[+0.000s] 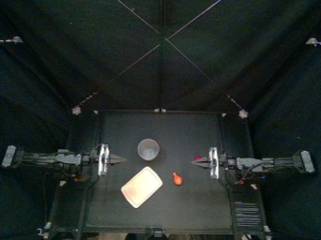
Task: Pick the drumstick then place it on the pink plate
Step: Pick the drumstick
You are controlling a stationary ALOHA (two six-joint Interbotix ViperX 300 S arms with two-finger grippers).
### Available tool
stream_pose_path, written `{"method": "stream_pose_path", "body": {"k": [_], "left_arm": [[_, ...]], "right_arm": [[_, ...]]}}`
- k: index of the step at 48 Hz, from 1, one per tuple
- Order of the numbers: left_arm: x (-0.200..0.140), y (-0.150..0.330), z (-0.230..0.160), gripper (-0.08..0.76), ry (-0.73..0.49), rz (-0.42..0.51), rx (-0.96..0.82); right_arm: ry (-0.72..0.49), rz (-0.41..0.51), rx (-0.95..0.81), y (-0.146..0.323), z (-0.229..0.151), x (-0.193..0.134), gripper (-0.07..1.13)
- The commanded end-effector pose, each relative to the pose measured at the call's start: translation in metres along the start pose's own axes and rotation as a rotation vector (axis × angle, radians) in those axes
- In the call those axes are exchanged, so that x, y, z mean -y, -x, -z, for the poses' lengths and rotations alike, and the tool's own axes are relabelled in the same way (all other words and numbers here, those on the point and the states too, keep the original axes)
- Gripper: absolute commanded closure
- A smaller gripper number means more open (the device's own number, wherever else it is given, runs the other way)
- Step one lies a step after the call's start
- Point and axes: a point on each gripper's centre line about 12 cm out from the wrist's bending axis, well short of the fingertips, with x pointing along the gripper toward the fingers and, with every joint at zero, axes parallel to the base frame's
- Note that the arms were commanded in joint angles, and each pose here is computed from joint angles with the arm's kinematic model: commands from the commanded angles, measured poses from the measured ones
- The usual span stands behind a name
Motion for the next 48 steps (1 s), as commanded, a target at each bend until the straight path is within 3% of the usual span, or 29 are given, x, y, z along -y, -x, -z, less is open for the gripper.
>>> {"method": "stream_pose_path", "body": {"k": [1, 10, 22, 30, 38, 48], "left_arm": [[0.001, -0.004, -0.002, 0.656, 0.009, 0.002, -0.011], [0.0, -0.004, -0.003, 0.647, 0.011, -0.001, -0.011], [-0.001, -0.004, 0.0, 0.647, 0.009, -0.005, -0.028], [-0.003, -0.004, 0.002, 0.647, 0.008, -0.014, -0.04], [-0.005, -0.003, 0.004, 0.647, 0.008, -0.028, -0.046], [-0.008, -0.003, 0.007, 0.647, 0.009, -0.042, -0.055]], "right_arm": [[-0.03, 0.005, -0.038, -0.008, 0.006, 0.0, 0.99], [-0.192, 0.039, -0.235, -0.03, 0.025, 0.002, 0.99], [-0.426, 0.067, -0.644, -0.04, 0.042, -0.008, 0.99], [-0.521, 0.099, -0.745, -0.037, 0.044, -0.011, 0.99], [-0.553, 0.143, -0.785, -0.037, 0.05, -0.009, 0.99], [-0.492, 0.213, -0.934, -0.043, 0.068, -0.007, 0.99]]}}
